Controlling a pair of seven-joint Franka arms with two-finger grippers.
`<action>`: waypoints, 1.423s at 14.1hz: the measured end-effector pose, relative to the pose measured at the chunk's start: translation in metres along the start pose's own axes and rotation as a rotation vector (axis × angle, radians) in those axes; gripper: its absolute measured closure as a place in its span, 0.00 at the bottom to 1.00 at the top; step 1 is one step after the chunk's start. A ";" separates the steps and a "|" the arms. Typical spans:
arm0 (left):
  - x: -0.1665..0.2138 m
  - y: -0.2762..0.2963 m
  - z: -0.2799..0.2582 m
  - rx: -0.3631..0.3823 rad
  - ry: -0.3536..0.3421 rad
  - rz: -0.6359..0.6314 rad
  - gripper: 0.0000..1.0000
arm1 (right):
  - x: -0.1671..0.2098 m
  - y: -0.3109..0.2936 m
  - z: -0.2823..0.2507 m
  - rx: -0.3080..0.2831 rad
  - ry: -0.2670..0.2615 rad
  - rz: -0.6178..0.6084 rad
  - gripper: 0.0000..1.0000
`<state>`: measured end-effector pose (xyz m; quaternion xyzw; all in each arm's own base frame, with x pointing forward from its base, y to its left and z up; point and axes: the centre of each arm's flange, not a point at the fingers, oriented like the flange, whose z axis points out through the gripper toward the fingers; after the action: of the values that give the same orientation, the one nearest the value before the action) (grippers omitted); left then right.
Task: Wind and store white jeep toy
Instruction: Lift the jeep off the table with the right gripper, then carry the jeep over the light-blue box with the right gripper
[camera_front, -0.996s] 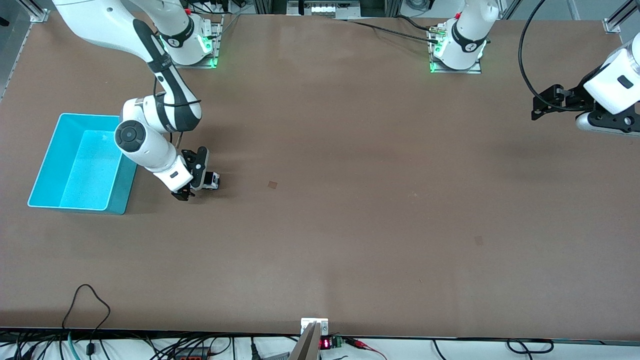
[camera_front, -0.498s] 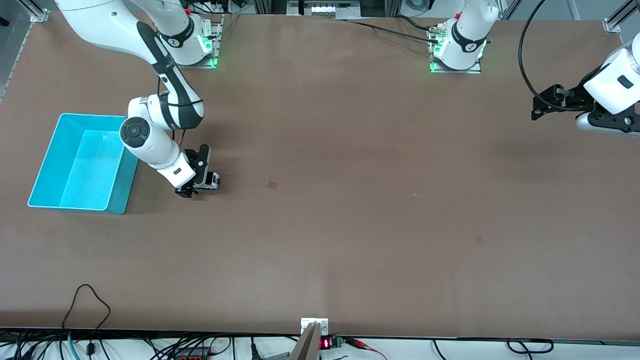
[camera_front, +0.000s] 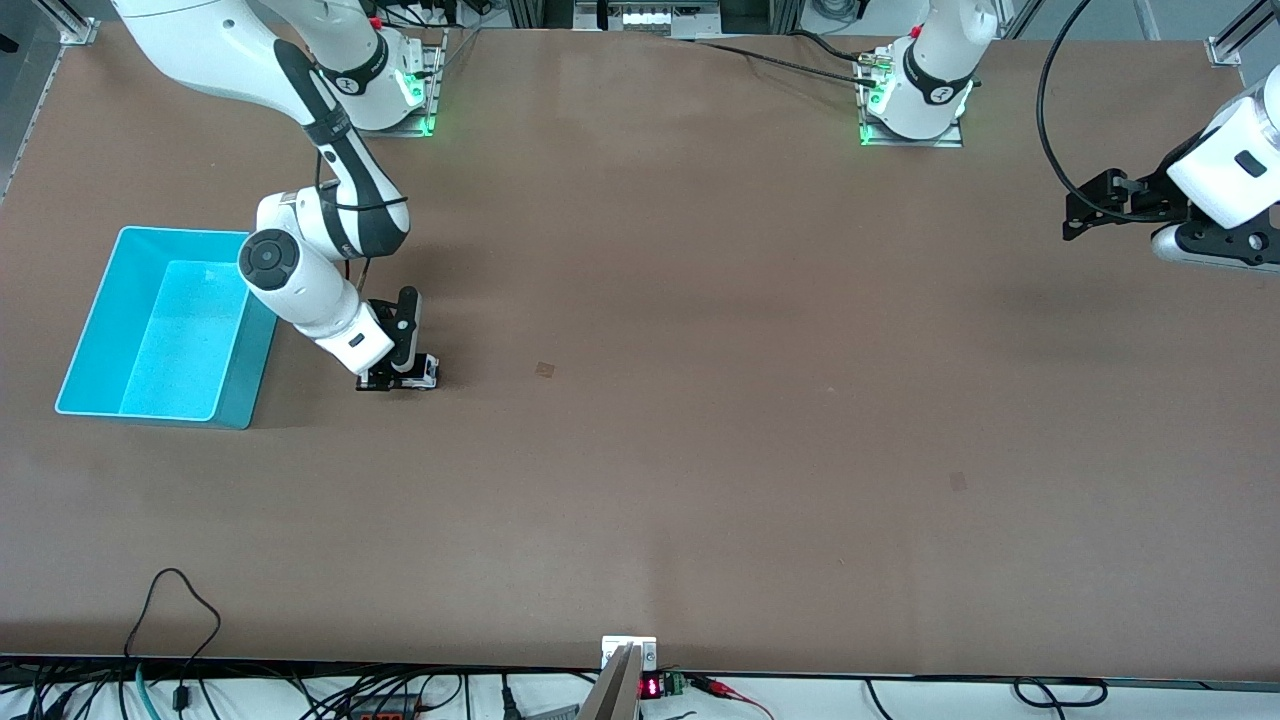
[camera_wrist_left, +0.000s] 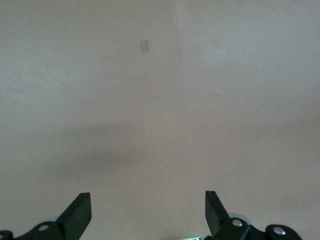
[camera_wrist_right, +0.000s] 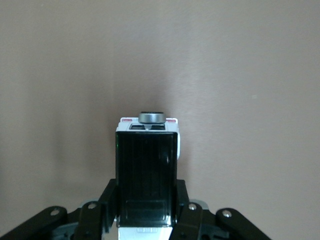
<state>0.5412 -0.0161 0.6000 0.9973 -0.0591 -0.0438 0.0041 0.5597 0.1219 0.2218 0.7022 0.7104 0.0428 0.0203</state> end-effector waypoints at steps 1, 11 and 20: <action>0.000 0.000 0.000 0.000 0.000 0.000 0.00 | 0.000 0.007 -0.012 -0.013 0.001 0.003 0.51; 0.000 0.000 0.000 0.000 0.000 0.000 0.00 | -0.113 0.067 -0.140 -0.020 -0.029 0.474 0.51; 0.000 0.000 0.000 0.000 0.000 0.000 0.00 | -0.234 0.042 -0.182 -0.014 -0.089 0.993 0.51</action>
<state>0.5412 -0.0162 0.6000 0.9973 -0.0592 -0.0440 0.0040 0.5889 -0.1179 0.3991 0.9567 0.2885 0.0220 0.0326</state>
